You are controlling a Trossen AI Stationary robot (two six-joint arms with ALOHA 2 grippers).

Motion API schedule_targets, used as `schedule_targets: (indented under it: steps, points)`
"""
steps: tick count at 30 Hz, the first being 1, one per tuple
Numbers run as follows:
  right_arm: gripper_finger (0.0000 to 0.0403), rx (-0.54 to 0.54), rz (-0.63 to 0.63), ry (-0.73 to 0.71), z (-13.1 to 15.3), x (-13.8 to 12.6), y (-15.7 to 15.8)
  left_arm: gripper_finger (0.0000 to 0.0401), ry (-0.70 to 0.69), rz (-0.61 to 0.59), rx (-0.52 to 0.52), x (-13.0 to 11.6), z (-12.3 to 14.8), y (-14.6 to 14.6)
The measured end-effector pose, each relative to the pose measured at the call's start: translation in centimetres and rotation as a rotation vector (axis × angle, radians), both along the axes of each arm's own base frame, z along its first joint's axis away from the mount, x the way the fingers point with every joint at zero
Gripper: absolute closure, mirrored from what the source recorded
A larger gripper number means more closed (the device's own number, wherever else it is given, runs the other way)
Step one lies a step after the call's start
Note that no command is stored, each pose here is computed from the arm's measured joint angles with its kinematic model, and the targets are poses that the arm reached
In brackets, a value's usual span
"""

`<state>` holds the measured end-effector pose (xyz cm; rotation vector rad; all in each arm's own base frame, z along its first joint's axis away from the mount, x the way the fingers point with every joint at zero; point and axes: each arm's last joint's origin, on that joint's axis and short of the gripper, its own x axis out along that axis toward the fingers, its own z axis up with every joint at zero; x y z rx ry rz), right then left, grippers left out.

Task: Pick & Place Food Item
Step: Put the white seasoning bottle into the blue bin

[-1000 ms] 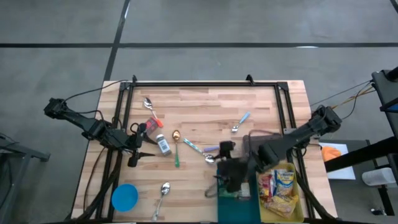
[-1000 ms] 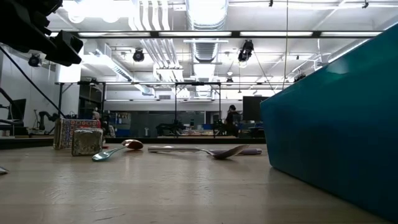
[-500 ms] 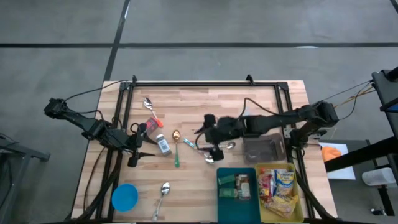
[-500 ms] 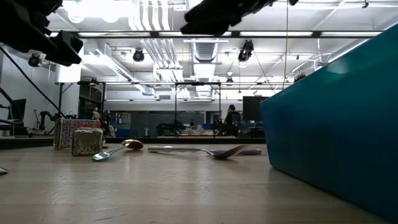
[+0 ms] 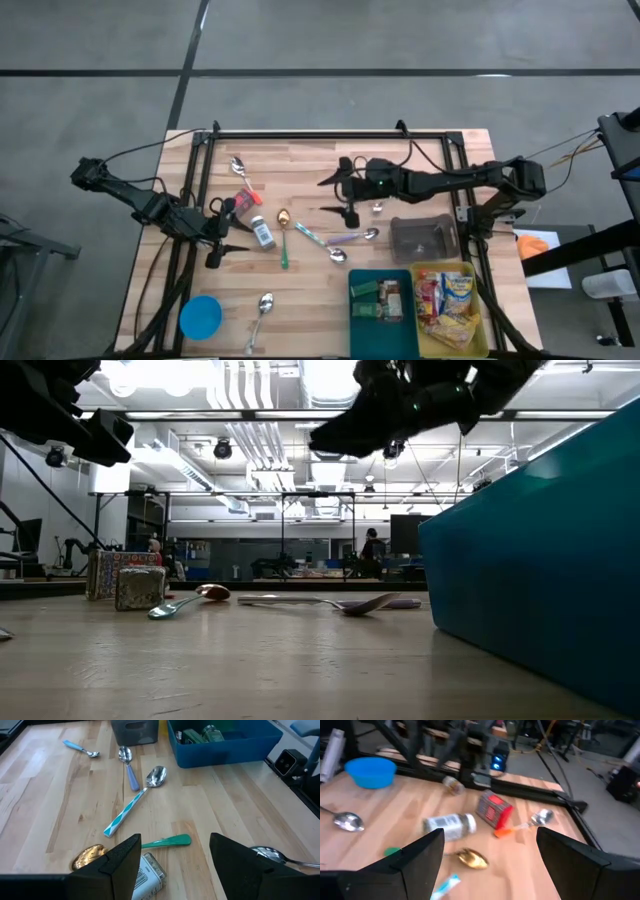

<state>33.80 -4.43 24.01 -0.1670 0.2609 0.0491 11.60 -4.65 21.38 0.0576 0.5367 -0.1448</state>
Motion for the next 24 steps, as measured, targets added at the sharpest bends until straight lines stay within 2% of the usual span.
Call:
schedule_targets:
  steps: [5, 11, 24]
  points:
    - [0.0087, 0.034, -0.051, 0.01, -0.5, -1.5, -1.2, 0.016, -0.001, 0.001, 0.0, 0.0, 0.0, 0.0]
    - [0.0087, 0.013, -0.073, 0.003, -0.5, -2.6, -1.6, 0.016, 0.0, 0.0, 0.0, 0.0, 0.0, 0.0]
    - [0.0087, 0.002, -0.069, -0.021, 0.3, -2.6, -1.5, 0.016, 0.0, 0.001, 0.0, 0.0, 0.0, 0.0]
